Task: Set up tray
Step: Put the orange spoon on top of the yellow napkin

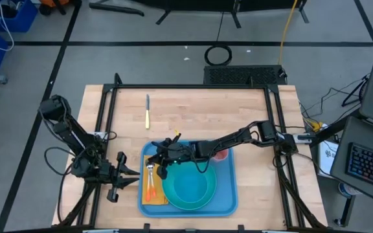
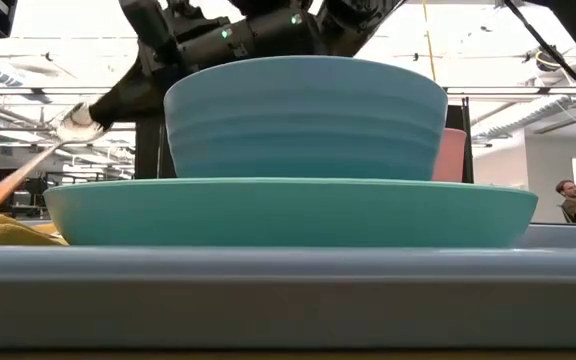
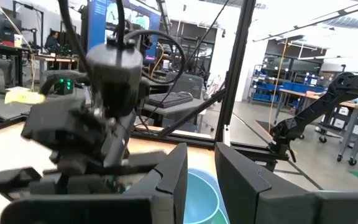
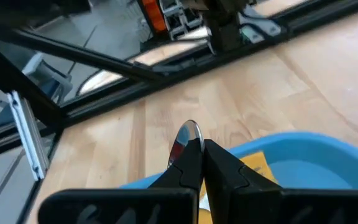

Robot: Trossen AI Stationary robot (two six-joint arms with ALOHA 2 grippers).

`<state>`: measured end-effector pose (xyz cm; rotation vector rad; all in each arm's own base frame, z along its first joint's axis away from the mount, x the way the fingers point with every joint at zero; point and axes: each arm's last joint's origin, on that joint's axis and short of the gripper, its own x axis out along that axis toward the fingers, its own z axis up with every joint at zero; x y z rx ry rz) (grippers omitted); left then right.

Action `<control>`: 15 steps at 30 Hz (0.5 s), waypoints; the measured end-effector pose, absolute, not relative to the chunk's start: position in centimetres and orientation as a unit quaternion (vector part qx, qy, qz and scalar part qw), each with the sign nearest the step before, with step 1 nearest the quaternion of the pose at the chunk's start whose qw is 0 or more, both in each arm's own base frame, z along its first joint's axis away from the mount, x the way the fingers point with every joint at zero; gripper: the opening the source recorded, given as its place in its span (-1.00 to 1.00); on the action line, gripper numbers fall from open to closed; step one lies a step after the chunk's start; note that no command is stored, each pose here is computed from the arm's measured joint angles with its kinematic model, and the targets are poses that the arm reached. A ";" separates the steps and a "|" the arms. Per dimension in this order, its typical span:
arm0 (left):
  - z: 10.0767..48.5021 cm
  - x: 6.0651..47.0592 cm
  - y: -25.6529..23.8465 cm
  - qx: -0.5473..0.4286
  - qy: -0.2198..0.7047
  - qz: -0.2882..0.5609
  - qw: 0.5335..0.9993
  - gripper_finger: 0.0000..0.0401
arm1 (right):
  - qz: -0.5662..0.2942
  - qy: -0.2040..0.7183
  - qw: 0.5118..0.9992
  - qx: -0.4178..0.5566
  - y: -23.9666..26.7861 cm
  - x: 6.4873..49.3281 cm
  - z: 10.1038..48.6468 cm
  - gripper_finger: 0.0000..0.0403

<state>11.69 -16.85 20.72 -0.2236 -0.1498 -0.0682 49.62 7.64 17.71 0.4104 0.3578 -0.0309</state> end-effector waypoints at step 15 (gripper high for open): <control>20.7 11.7 -16.9 -0.115 -0.073 -0.035 0.990 -0.57 | -0.025 0.184 0.959 0.216 7.3 50.2 15.2 -1.00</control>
